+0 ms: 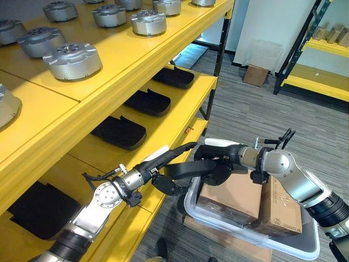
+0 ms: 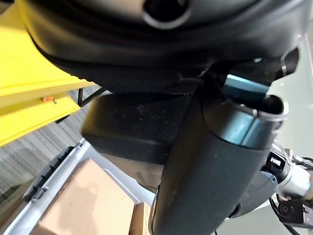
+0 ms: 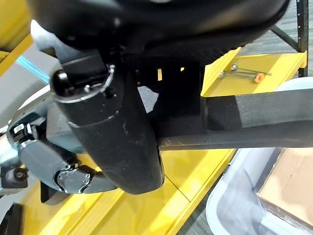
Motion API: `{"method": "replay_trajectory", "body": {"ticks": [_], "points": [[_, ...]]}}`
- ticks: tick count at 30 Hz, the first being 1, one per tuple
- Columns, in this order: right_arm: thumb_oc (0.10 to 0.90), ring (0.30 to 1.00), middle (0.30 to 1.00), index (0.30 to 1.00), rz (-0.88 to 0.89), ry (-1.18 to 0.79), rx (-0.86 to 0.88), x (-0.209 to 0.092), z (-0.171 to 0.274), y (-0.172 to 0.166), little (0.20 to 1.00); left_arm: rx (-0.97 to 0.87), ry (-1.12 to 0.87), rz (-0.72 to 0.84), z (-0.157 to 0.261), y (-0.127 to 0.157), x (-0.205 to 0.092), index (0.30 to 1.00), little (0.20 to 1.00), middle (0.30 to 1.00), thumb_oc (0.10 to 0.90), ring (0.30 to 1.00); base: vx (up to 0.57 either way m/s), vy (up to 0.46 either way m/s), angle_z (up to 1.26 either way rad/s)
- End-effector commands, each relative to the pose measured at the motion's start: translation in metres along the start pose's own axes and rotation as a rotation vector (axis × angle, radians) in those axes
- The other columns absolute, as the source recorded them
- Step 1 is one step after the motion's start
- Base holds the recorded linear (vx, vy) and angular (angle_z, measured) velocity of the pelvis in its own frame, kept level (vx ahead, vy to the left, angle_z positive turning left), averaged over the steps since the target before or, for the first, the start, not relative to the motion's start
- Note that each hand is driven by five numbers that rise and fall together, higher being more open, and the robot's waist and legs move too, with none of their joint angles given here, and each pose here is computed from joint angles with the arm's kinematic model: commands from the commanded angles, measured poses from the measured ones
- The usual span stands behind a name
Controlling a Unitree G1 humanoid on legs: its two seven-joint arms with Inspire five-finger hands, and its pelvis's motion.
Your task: Move parts from the plastic box to the shelf.
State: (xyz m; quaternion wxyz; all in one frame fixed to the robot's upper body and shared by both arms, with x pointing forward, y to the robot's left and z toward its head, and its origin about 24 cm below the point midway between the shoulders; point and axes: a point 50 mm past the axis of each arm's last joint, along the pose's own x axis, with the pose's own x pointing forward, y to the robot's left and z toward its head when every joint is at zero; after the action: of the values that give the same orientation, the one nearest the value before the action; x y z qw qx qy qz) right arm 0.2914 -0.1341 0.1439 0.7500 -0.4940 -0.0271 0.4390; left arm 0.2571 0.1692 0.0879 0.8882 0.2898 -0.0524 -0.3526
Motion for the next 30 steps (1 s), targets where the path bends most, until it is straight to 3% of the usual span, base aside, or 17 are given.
{"method": "replay_trajectory", "body": {"ticks": [1, 11, 30], "points": [[0.4, 0.3, 0.3, 0.3, -0.189, -0.188, -0.2, -0.003, 0.047, -0.048, 0.3, -0.044, -0.138, 0.048, 0.019, 0.011, 0.02, 1.0, 1.0, 1.0, 0.9, 1.0, 0.0, 0.012, -0.04], [0.4, 0.3, 0.3, 0.3, -0.212, -0.223, -0.248, 0.004, 0.055, -0.048, 0.3, -0.082, -0.112, 0.033, 0.01, 0.002, 0.03, 1.0, 1.0, 1.0, 0.9, 1.0, 0.0, 0.007, -0.03], [0.4, 0.3, 0.3, 0.3, -0.286, -0.245, -0.189, 0.018, 0.06, -0.049, 0.3, -0.141, -0.162, -0.034, 0.024, -0.019, 0.047, 1.0, 1.0, 1.0, 0.9, 1.0, 0.0, 0.0, 0.0]]}}
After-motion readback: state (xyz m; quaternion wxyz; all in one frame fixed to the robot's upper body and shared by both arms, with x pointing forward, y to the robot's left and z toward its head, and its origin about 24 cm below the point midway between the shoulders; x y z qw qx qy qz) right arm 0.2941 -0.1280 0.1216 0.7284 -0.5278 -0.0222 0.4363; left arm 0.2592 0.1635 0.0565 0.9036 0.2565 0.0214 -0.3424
